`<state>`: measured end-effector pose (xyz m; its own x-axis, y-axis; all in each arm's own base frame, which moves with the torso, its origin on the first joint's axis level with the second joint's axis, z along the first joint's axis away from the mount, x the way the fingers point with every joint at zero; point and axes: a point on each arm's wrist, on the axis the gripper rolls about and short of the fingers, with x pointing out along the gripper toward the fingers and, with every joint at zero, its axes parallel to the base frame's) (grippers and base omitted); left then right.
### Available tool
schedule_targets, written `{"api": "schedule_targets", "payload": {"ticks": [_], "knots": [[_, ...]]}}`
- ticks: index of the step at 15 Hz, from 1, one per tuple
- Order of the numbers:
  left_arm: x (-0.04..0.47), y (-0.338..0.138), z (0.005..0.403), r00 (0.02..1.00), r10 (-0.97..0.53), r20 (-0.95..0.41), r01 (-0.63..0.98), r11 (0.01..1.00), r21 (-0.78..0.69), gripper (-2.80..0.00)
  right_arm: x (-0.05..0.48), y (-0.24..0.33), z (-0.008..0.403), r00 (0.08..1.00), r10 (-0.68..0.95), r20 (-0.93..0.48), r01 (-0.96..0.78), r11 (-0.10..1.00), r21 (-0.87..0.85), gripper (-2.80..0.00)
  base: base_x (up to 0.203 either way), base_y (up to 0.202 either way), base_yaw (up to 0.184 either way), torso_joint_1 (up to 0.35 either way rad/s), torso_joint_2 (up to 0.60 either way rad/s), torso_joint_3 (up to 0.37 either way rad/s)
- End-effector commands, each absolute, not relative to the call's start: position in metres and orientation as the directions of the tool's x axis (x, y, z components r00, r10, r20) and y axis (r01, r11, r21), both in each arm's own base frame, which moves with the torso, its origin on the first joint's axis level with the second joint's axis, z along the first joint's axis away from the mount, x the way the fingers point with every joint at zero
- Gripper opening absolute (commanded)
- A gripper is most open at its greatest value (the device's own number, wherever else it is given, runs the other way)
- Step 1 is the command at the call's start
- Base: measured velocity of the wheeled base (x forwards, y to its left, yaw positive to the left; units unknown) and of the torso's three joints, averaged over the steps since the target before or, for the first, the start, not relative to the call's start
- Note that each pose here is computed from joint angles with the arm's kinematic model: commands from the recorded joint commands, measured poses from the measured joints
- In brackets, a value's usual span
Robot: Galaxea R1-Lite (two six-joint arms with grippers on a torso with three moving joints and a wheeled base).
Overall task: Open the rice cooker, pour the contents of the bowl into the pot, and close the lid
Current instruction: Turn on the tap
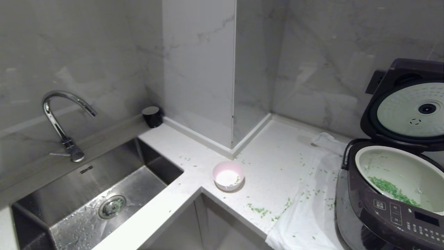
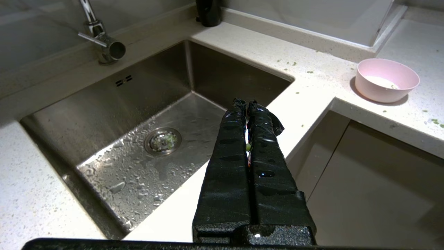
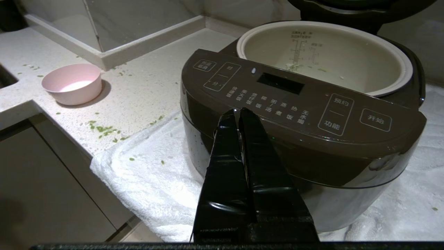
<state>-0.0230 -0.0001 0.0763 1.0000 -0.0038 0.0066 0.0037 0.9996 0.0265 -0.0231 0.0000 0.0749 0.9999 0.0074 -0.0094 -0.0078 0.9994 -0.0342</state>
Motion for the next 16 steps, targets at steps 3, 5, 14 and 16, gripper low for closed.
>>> {"api": "schedule_targets", "payload": {"ticks": [3,5,14,16], "knots": [[-0.024,0.000,0.079,1.000,0.012,0.009,-0.013,0.999,0.033,-2.80,-0.023,0.000,0.075,1.000,0.008,-0.011,-0.008,0.999,-0.031,-2.80,0.000,0.000,0.000,0.000,0.00,0.000],[-0.026,0.000,0.106,0.999,0.026,0.034,-0.027,0.999,0.030,-2.80,-0.023,0.000,0.075,1.000,0.008,-0.011,-0.008,0.999,-0.031,-2.80,0.000,0.000,0.000,0.000,0.00,0.000],[0.086,0.008,0.184,0.950,0.137,-0.279,-0.162,0.984,-0.070,-2.80,-0.023,0.000,0.075,1.000,0.008,-0.011,-0.008,0.999,-0.031,-2.80,0.000,0.000,0.000,0.000,0.00,0.000],[0.121,0.012,0.184,0.913,0.196,-0.358,-0.242,0.966,-0.088,-2.80,-0.023,0.000,0.075,1.000,0.008,-0.011,-0.008,0.999,-0.031,-2.80,0.000,0.000,0.000,0.000,0.00,0.000]]}}
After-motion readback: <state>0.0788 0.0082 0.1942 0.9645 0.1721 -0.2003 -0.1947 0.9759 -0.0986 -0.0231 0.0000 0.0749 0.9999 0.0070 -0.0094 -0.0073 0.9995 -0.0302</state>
